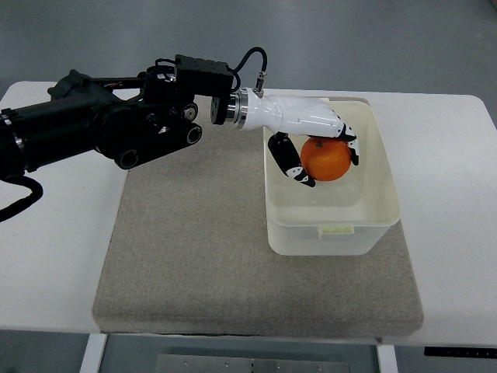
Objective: Put orange in box with left hand
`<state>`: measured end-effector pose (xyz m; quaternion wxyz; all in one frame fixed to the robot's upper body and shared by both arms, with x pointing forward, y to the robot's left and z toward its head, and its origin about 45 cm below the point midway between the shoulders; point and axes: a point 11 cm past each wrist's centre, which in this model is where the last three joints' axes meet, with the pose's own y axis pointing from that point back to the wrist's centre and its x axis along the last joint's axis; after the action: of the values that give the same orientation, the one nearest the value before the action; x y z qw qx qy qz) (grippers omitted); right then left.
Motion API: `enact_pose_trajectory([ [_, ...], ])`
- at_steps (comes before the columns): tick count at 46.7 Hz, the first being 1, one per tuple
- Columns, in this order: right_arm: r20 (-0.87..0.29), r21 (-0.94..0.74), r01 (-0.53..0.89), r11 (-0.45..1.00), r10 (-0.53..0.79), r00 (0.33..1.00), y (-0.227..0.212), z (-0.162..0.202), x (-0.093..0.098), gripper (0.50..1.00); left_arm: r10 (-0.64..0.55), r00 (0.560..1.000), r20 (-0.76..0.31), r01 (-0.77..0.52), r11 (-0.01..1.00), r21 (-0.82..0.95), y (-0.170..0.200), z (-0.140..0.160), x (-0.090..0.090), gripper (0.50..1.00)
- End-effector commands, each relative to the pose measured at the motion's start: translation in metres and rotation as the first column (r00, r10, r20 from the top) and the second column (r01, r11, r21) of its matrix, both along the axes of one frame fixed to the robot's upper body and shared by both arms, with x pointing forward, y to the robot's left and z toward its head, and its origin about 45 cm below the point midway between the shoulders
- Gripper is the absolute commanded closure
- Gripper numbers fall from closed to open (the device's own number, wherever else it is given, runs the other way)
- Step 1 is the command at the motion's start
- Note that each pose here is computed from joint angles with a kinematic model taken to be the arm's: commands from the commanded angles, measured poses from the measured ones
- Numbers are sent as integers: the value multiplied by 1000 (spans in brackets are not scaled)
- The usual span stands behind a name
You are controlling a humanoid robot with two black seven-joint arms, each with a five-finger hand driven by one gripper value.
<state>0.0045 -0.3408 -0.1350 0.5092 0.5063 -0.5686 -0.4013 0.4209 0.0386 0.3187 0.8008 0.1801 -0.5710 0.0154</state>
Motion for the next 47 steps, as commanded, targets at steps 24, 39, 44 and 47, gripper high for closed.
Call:
enact_pose_trajectory([
  [24,0,1,0,1000,0,1000,0,0,0,574,28,999,16,-28,999,-41,4,-3,4,660],
  [39,0,-1,0,1000,0,1000,0,0,0,574,33,999,10,-33,998,-48,5,-3,4,540],
  [44,0,-1,0,1000,0,1000,0,0,0,574,33,999,10,-33,998,-48,5,-3,4,538],
  [47,-1,1,0,1000,0,1000,0,0,0,574,31,999,11,-31,998,-49,5,-3,4,538],
])
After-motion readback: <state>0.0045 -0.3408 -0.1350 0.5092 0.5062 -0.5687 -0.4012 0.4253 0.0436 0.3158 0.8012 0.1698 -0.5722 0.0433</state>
